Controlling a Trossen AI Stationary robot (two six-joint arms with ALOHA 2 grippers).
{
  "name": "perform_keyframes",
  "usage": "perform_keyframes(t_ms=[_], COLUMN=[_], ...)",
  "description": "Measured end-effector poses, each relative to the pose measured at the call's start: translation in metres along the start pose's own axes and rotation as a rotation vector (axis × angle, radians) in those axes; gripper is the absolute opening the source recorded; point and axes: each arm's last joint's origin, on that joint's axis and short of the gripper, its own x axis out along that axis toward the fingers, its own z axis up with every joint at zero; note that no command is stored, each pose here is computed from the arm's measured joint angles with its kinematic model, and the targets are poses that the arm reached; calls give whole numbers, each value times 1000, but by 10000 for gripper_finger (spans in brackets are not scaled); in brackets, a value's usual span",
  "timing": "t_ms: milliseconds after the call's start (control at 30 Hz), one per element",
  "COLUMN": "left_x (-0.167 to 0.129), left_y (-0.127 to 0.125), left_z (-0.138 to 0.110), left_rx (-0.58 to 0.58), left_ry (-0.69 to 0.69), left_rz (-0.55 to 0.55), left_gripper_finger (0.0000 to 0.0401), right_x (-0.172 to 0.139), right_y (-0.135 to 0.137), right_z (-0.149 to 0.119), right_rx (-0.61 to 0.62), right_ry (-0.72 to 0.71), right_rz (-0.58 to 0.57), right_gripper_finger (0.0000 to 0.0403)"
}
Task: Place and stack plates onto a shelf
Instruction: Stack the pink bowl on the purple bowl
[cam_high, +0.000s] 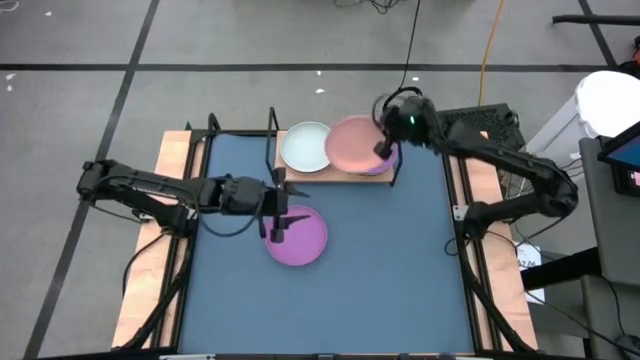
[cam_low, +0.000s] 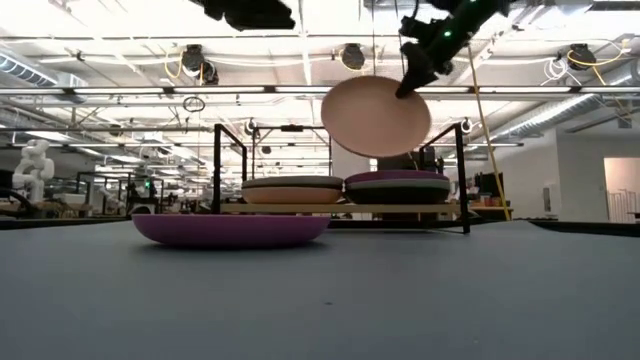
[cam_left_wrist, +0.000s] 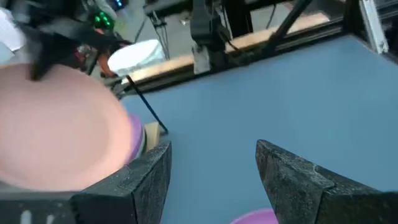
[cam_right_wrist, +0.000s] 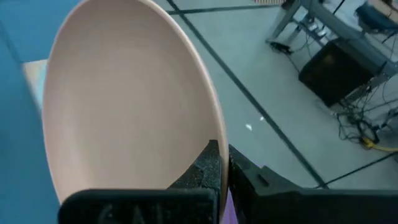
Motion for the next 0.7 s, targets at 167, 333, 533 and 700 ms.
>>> perform_keyframes(t_ms=[167,333,533,700], left_x=[4,4,4,4], left_y=[14,20,20,20], left_z=[-11,-14,-13,-13], left_rx=[-6,-49,-95,-137], left_ry=[51,55,48,44], left_rz=[38,20,5,5], left_gripper_finger=[239,239,239,239], right_x=[22,42,55,62], right_y=[-31,-49,-64,-79], right_z=[24,41,54,65], right_rx=[-50,-110,-146,-136], right_ry=[72,205,303,319], right_rz=[-24,-15,27,64], right_gripper_finger=[0,0,0,0])
